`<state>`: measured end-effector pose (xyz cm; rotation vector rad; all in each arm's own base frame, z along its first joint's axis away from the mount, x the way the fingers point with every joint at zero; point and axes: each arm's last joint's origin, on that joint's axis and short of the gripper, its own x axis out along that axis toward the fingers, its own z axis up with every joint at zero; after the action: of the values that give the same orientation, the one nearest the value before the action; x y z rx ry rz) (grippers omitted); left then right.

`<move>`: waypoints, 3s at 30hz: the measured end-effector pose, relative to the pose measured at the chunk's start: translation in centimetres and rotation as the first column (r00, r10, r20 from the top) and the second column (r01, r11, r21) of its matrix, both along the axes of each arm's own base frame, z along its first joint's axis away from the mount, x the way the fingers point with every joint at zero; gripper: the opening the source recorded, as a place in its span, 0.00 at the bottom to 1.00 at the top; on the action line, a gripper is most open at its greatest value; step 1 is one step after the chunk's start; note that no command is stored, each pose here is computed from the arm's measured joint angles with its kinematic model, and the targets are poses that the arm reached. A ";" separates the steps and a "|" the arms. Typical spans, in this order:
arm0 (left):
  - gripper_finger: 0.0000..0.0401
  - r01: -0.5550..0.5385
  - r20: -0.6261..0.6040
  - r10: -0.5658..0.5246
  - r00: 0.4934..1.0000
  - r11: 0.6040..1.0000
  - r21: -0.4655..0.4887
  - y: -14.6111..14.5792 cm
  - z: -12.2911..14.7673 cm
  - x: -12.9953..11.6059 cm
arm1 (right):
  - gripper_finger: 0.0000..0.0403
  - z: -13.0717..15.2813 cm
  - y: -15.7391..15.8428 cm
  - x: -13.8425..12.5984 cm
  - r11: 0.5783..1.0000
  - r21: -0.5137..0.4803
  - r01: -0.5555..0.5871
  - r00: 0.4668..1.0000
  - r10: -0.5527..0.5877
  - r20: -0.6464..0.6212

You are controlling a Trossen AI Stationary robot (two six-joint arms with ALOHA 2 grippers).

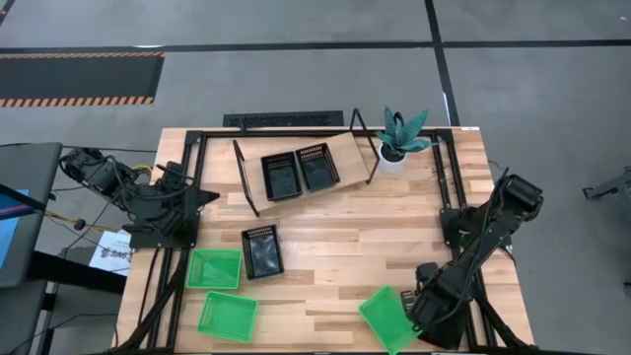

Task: Stack baskets on shelf by color
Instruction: Stack the black basket on the right black basket

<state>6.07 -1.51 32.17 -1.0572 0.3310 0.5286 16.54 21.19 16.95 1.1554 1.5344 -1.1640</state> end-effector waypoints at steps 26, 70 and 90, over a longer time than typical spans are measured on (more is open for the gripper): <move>0.56 0.051 -0.035 -0.049 0.998 0.996 0.074 0.0 -0.1 -0.1 | 0.46 2.6 0.0 2.1 0.997 0.047 0.067 0.998 -0.067 -0.006; 0.56 0.023 -0.084 -0.014 0.996 0.995 0.101 0.3 -0.5 -0.5 | 0.01 11.1 -18.2 13.6 0.931 -0.295 -0.213 0.851 0.326 0.413; 0.56 0.021 -0.084 -0.012 0.996 0.994 0.103 0.3 -0.5 -0.5 | 0.01 14.2 -30.6 26.3 0.756 -0.578 -0.307 0.741 0.571 0.353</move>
<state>5.61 -1.18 31.63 -0.9328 0.3810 0.5704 42.82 -9.37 31.12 0.6085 0.9410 -0.7468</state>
